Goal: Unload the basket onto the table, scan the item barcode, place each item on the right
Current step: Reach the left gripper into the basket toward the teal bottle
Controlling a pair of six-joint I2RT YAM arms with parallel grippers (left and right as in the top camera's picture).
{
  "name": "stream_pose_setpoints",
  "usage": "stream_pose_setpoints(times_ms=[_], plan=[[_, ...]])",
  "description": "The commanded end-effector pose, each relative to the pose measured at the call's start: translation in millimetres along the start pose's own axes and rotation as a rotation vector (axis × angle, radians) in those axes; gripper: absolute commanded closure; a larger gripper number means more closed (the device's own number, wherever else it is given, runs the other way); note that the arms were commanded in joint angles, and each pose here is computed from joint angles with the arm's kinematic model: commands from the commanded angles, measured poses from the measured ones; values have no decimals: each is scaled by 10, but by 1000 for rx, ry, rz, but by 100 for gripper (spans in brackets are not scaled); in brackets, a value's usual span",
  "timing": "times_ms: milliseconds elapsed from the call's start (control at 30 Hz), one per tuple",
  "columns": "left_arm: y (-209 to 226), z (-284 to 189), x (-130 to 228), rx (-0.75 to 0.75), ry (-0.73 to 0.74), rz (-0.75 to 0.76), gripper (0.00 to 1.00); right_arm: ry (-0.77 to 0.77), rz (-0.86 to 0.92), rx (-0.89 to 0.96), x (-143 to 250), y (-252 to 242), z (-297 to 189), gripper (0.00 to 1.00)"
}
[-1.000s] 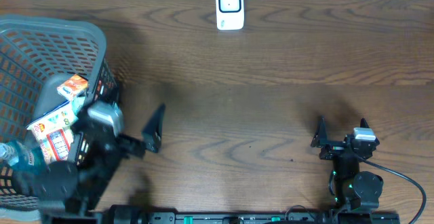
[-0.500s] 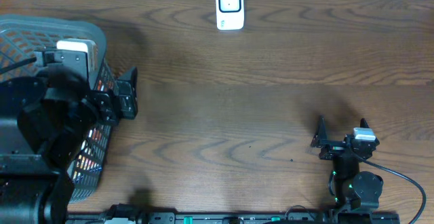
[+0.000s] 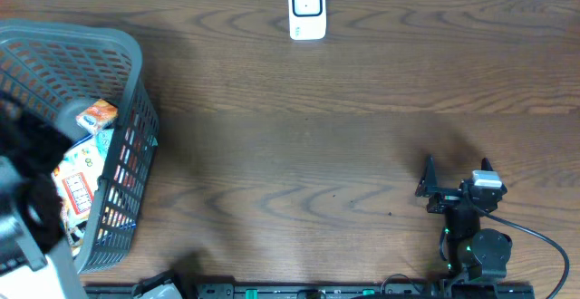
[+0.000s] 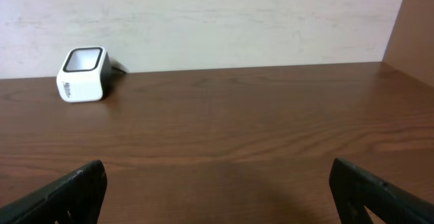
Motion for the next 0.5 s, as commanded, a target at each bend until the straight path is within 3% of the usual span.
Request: stream_pose_setpoints(times_ms=[0,267,467], plan=[[169,256,-1,-75,60,-141,2,0,6,0,4,2,-2,1],[509,931,204,-168,164,-292,2,0,6,0,4,2,-2,1],[581,1302,363,-188,170,-270,2,0,6,0,4,2,-2,1]])
Point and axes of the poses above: each gripper's point midway between its finger pads, its own z axis out along the fingers, its own y axis along the line the jaws close on, x = y × z, the point moved 9 cm from there along -z, back along the fingers, and after that the axes turned 3 degrees about -z, right-handed, at the moved point
